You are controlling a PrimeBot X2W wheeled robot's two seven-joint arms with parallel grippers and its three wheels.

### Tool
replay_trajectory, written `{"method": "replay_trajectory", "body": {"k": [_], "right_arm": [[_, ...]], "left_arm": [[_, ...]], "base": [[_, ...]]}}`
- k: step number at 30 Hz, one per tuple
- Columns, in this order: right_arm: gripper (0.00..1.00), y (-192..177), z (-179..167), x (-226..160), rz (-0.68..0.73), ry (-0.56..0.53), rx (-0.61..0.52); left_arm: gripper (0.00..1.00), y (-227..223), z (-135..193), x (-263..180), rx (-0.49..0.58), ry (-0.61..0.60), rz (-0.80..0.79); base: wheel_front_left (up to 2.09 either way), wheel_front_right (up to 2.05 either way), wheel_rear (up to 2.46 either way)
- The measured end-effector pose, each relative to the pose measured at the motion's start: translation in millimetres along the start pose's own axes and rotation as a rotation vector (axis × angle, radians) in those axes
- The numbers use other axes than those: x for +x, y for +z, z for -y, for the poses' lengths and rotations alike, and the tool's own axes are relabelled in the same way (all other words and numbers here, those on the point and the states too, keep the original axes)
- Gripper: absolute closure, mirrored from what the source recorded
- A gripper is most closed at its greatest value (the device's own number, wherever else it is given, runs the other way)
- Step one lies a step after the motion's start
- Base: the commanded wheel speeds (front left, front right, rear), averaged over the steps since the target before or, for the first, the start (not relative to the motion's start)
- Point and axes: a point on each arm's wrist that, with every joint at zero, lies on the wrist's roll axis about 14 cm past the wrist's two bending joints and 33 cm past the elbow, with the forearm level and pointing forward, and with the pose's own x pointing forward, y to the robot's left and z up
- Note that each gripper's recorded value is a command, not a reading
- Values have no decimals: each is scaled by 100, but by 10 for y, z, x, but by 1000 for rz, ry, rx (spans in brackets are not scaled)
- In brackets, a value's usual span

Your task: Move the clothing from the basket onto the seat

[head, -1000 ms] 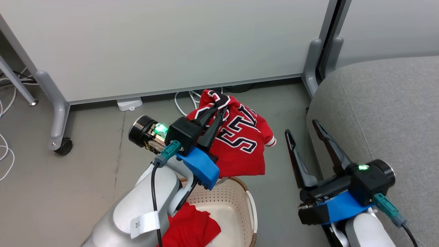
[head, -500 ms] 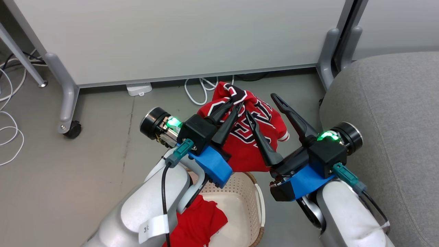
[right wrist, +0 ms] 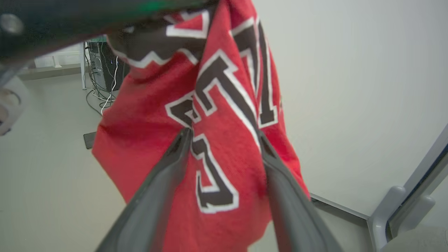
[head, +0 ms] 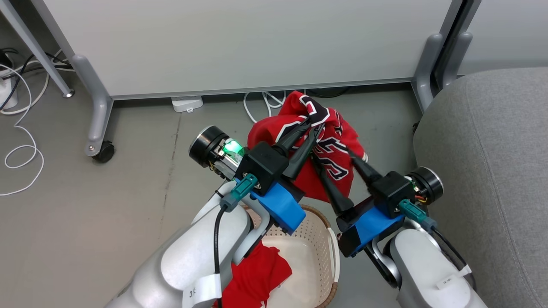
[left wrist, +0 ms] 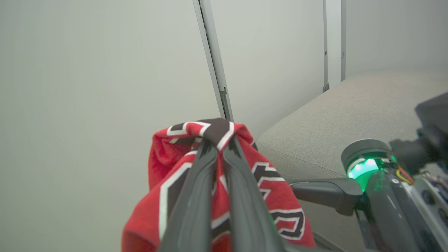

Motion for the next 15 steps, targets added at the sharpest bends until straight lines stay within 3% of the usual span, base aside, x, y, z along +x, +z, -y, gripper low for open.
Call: {"method": "replay_trajectory", "body": {"k": [15], "right_arm": [[100, 44, 1, 11, 10, 0, 27]], "left_arm": [[100, 0, 29, 12, -3, -8, 5]], "base": [[0, 0, 0]]}}
